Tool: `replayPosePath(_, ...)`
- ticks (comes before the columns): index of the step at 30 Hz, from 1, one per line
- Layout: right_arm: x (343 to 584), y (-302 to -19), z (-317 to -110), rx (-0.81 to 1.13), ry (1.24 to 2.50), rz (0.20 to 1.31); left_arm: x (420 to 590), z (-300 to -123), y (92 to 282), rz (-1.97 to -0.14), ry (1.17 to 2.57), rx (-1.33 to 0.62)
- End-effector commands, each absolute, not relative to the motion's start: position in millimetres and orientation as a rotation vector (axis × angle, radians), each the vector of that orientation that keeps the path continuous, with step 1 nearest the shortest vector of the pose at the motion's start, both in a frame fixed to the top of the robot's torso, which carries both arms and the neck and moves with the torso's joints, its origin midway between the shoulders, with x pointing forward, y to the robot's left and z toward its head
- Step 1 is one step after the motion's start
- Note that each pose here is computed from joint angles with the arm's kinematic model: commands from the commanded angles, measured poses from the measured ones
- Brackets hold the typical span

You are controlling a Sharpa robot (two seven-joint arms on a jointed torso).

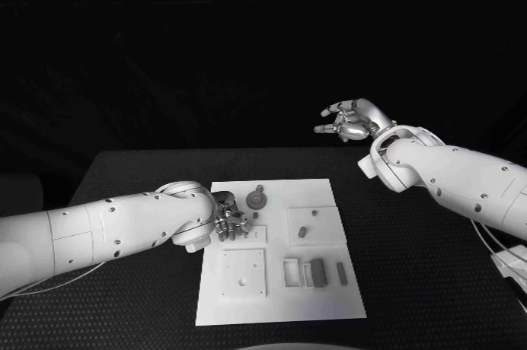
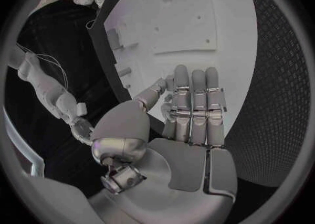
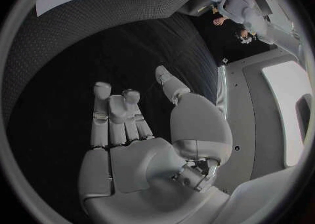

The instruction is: Assemble the parts on the task board

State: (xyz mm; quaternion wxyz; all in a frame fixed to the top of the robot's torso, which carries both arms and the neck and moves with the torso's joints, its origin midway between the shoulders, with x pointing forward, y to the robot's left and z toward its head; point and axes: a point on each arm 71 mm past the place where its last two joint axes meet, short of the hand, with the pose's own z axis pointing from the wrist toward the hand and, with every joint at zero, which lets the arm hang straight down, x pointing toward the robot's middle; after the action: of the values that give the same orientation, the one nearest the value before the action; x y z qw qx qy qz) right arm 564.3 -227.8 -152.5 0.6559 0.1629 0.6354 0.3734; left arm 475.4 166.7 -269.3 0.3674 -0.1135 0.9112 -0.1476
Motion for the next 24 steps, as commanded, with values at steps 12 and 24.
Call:
replayPosePath(12,563.8,-225.2,-152.7,0.361,1.454,0.857,473.2,-273.4,162.6,-0.379,2.379,-0.251)
replayPosePath(24,563.8,-224.3,-152.7,0.359,1.455,0.86,473.4,-274.6,161.7,-0.378,2.384,-0.251)
